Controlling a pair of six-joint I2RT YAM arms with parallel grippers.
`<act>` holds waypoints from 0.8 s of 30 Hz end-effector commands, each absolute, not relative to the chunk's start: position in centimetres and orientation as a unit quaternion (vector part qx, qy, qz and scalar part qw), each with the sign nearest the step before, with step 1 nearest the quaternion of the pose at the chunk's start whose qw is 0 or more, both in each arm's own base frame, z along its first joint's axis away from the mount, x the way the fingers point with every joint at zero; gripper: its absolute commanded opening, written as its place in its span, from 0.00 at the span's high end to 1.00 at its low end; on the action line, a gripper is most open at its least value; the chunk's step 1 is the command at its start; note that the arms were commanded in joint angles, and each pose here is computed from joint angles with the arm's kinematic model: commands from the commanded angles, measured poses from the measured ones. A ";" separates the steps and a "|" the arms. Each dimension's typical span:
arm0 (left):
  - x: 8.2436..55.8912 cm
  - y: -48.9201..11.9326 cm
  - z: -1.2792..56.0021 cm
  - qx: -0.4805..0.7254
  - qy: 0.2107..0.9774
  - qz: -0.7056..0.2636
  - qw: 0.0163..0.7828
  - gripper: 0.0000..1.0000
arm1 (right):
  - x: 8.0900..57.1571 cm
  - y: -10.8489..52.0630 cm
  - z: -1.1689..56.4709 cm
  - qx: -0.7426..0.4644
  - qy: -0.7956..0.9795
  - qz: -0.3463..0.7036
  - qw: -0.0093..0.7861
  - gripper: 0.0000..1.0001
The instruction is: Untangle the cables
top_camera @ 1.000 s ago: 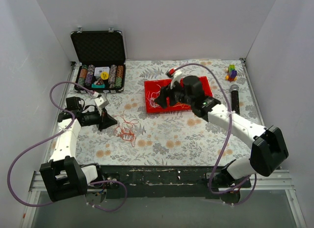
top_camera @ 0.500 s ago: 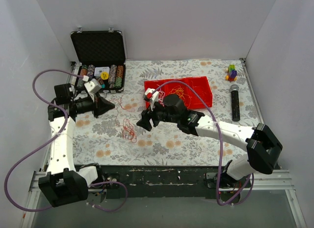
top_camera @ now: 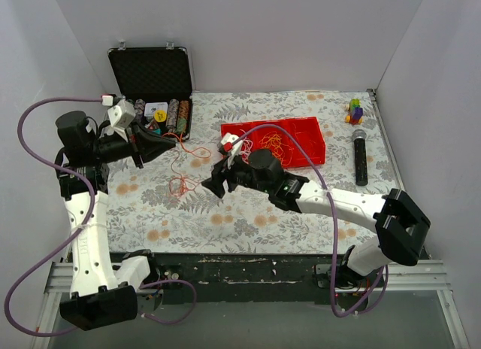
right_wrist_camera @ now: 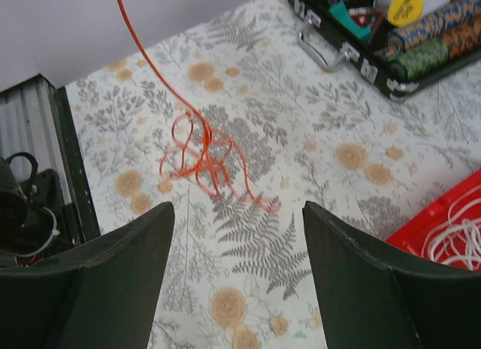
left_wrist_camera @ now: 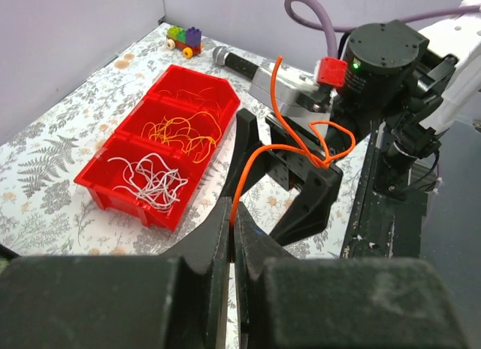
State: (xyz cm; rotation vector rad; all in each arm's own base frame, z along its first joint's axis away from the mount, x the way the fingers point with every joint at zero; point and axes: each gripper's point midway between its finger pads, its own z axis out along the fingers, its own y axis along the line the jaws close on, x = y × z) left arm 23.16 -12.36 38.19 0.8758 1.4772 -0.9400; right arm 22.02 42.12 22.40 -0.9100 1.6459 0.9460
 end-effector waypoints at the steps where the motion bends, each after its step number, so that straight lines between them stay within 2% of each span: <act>1: 21.4 -13.0 41.5 0.392 0.598 -0.405 0.570 1.00 | 21.0 44.8 27.7 -0.359 0.606 0.422 0.571 0.22; 11: 22.0 -13.0 43.4 0.377 0.602 -0.417 0.567 1.00 | 16.6 49.3 29.3 -0.378 0.558 0.496 0.548 0.24; 13: 21.6 -13.1 43.6 0.379 0.600 -0.416 0.569 1.00 | 16.5 50.0 29.5 -0.376 0.564 0.495 0.543 0.32; 16: 21.2 -13.2 43.4 0.379 0.599 -0.418 0.569 1.00 | 17.3 50.1 29.8 -0.363 0.579 0.477 0.552 0.56; 20: 20.9 -13.3 43.3 0.375 0.600 -0.426 0.563 1.00 | 18.8 48.1 30.7 -0.333 0.587 0.442 0.591 0.79; 22: 20.9 -13.3 43.1 0.374 0.601 -0.429 0.561 1.00 | 19.3 47.0 31.1 -0.324 0.591 0.426 0.603 0.96; 24: 20.9 -13.3 42.9 0.371 0.602 -0.429 0.561 1.00 | 19.6 46.0 31.6 -0.315 0.590 0.417 0.616 0.99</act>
